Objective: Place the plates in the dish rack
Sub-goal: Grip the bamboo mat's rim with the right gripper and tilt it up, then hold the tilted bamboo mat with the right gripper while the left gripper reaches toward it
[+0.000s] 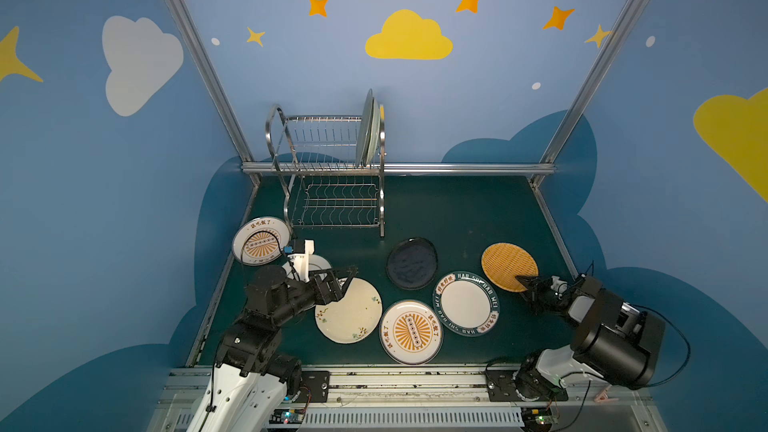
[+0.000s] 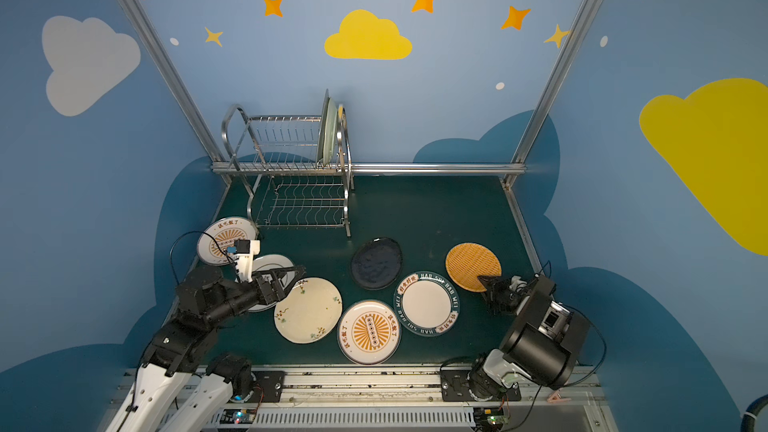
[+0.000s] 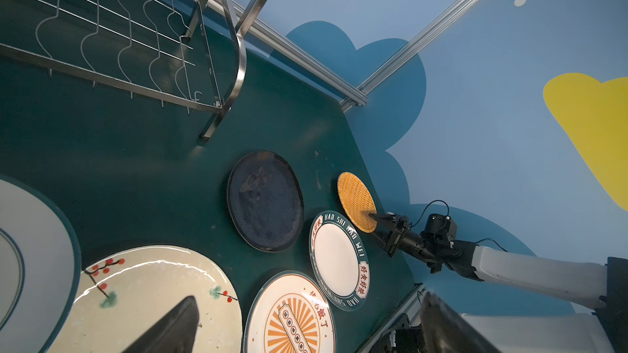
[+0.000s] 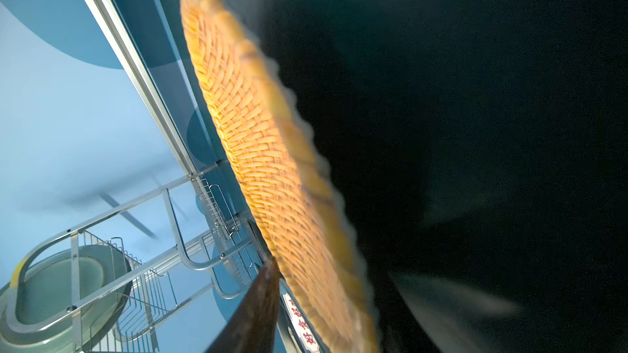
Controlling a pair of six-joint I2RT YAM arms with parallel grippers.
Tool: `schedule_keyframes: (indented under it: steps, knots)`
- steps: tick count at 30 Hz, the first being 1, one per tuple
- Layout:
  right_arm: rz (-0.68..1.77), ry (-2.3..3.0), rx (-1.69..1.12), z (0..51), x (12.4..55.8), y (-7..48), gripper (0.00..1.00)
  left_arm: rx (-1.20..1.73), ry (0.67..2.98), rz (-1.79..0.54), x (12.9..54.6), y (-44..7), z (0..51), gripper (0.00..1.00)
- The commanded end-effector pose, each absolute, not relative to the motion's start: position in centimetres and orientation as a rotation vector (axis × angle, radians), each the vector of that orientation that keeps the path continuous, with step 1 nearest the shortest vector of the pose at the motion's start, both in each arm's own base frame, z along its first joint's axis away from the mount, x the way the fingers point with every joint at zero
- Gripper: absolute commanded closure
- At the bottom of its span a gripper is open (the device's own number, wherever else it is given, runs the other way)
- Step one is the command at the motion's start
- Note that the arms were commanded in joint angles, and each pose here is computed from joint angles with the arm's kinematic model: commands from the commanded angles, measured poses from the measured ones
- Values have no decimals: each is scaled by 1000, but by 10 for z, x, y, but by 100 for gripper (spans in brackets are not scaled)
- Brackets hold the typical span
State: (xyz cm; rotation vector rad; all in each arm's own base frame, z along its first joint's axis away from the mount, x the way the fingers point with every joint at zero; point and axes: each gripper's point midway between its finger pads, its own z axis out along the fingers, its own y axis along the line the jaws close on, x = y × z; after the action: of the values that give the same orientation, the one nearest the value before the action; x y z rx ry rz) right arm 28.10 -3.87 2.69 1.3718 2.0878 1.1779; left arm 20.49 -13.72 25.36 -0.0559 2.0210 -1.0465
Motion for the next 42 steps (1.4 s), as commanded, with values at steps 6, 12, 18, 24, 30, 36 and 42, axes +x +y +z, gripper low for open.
schedule_keyframes:
  steps: [6, 12, 18, 24, 30, 36, 42]
  knots:
    - [1141, 2129, 1473, 11, 276, -40, 72, -47, 1992, -1036, 204, -135, 258, 0]
    - [1124, 2128, 1480, 11, 275, -41, 80, -44, 1990, -1036, 203, -135, 259, 0]
    - [1118, 2125, 1472, 13, 276, -42, 87, -45, 1992, -1035, 203, -135, 258, 0]
    - [1107, 2118, 1443, 19, 277, -43, 94, -47, 1993, -1031, 204, -135, 258, 0]
    - [1122, 2099, 1376, 43, 285, -45, 100, -49, 1987, -1039, 205, -135, 259, 0]
    - [1124, 2085, 1292, 77, 293, -46, 100, -23, 1957, -1098, 202, -140, 266, 0]
    - [1147, 2082, 1191, 113, 304, -40, 100, 4, 1906, -1166, 200, -145, 276, 0]
